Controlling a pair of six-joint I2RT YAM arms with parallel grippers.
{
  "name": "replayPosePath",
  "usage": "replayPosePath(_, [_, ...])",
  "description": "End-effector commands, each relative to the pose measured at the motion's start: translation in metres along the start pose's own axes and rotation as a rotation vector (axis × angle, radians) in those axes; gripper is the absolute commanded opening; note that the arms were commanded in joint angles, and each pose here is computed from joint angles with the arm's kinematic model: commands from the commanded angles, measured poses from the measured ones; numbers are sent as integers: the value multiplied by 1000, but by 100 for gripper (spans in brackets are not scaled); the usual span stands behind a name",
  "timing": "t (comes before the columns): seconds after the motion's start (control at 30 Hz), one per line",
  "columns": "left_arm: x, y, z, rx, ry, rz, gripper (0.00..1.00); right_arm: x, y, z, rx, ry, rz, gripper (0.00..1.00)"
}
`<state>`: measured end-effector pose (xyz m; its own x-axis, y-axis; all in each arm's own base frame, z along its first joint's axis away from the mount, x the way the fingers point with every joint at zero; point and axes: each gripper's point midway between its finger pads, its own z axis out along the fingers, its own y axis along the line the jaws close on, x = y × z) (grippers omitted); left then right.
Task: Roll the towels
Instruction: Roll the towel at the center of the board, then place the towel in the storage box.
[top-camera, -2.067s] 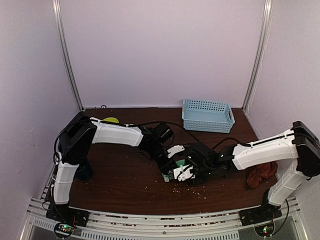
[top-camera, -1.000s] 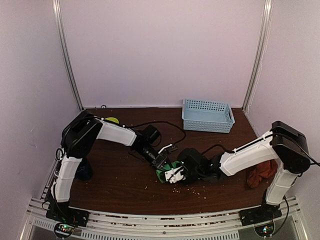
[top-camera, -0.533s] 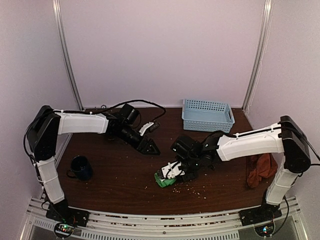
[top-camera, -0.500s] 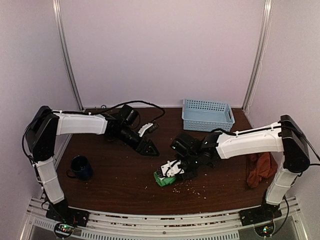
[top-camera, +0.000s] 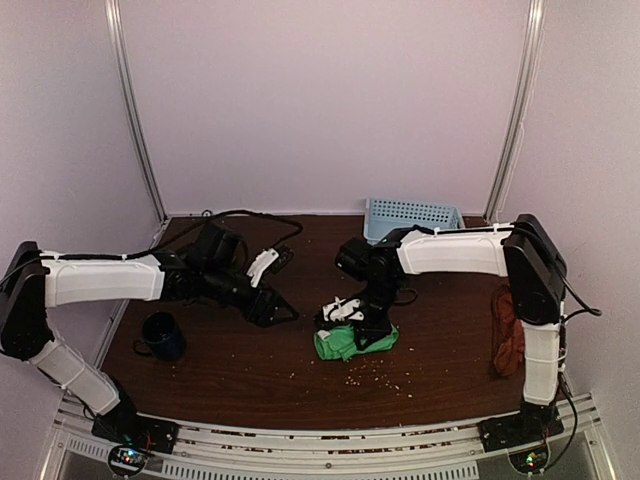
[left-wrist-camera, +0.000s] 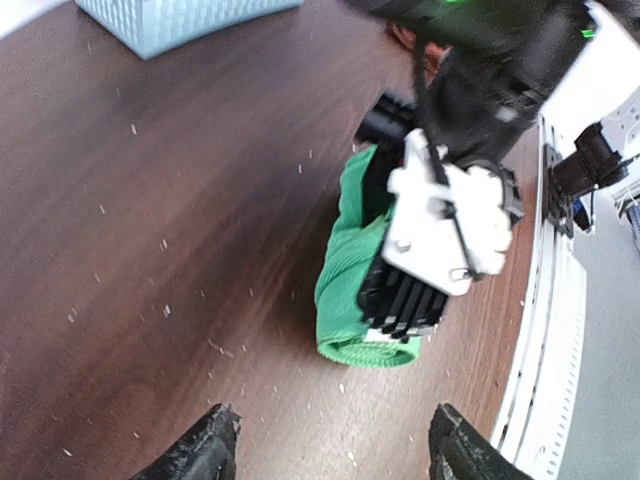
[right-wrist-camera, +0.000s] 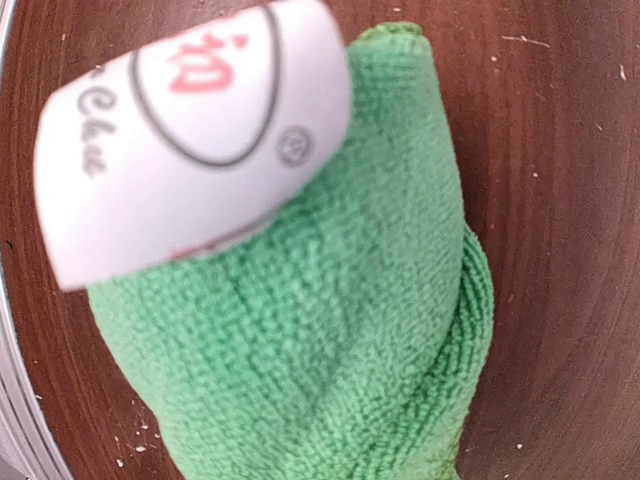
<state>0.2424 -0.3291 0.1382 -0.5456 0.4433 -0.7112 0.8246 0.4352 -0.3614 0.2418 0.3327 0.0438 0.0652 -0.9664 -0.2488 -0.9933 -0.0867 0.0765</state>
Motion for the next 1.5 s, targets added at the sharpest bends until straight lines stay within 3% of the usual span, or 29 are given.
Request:
replayPosePath(0.0, [-17,3,-6,-43,-84,57,67,3,-11,-24,-35,-21,116,17])
replayPosePath(0.27, [-24,6,-15,-87,-124,72,68,22,-78,-110,219,-62,217,17])
replayPosePath(0.67, [-29,3,-12,-65,-124,73,67,81,-230,-233,701,-242,563,17])
replayPosePath(0.93, [-23,3,-8,-51,-112,54,68,152,-301,-217,766,-384,1059,17])
replayPosePath(1.03, [-17,4,-4,-42,-97,39,67,178,-317,-213,773,-452,1242,8])
replayPosePath(1.1, [-14,4,-2,-40,-87,31,67,194,-322,-212,822,-441,1321,0])
replayPosePath(1.2, [-11,6,-1,-39,-83,21,67,216,-324,-208,894,-410,1438,0])
replayPosePath(1.47, [-10,7,9,-19,-65,-6,67,254,-318,-180,878,-414,1731,0])
